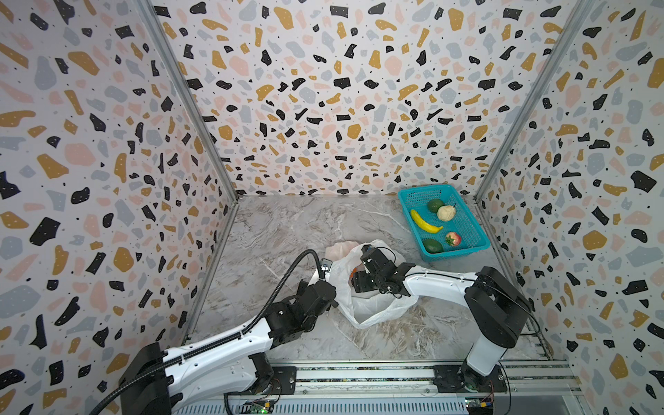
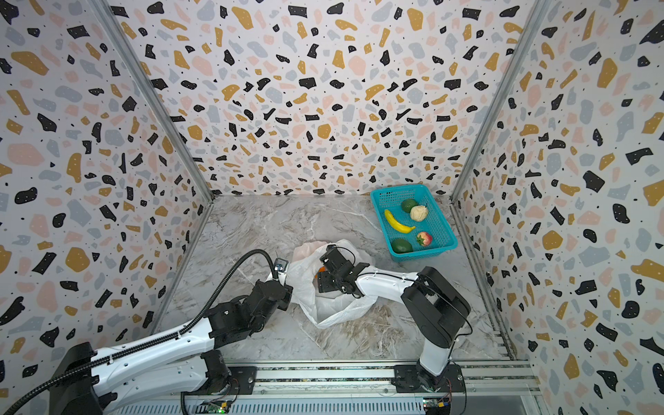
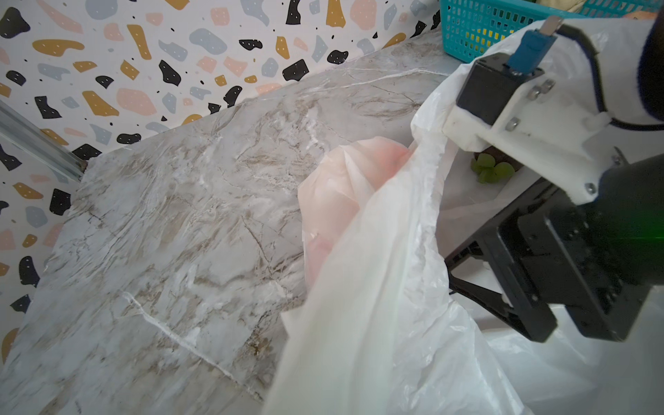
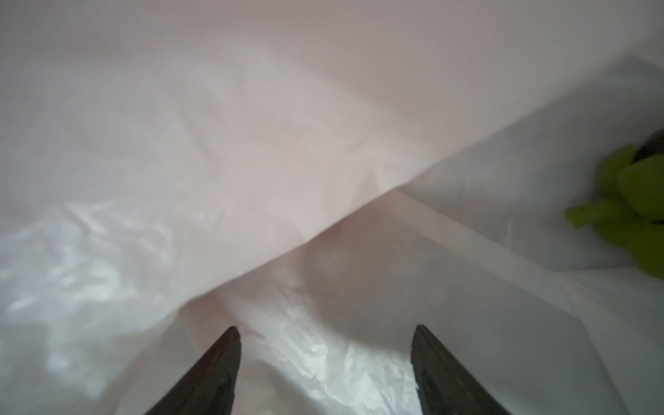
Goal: Untie the knot of the plastic bag and take out the fruit
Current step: 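Move the open right gripper back down into the bag mouth, then lower the right gripper onto the orange and close on it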
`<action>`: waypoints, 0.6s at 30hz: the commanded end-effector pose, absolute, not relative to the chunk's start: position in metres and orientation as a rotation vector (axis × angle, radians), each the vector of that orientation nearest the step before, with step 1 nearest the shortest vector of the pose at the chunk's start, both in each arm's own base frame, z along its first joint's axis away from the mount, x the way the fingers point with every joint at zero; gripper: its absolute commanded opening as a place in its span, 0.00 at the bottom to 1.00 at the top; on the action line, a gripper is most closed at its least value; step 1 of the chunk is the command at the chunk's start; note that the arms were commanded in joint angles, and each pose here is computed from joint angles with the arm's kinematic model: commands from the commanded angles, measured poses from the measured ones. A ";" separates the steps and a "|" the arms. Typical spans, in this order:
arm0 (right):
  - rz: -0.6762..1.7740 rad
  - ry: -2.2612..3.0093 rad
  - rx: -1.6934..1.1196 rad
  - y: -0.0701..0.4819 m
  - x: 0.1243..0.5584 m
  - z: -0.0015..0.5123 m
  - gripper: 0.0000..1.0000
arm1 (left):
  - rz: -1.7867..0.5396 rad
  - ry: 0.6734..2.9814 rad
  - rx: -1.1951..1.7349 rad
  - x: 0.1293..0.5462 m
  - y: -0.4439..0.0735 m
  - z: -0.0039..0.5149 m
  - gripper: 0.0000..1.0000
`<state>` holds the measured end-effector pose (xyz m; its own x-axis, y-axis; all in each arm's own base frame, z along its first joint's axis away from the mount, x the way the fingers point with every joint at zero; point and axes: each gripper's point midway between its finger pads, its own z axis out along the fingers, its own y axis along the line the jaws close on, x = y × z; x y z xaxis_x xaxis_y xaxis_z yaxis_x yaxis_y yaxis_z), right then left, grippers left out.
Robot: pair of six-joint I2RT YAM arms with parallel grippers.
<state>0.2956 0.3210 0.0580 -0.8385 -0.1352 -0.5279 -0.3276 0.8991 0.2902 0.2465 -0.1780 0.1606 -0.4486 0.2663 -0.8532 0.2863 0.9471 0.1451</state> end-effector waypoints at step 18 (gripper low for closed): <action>0.549 2.400 -0.077 0.361 0.352 0.074 0.90 | -0.108 1.996 0.372 0.250 -0.188 0.190 0.00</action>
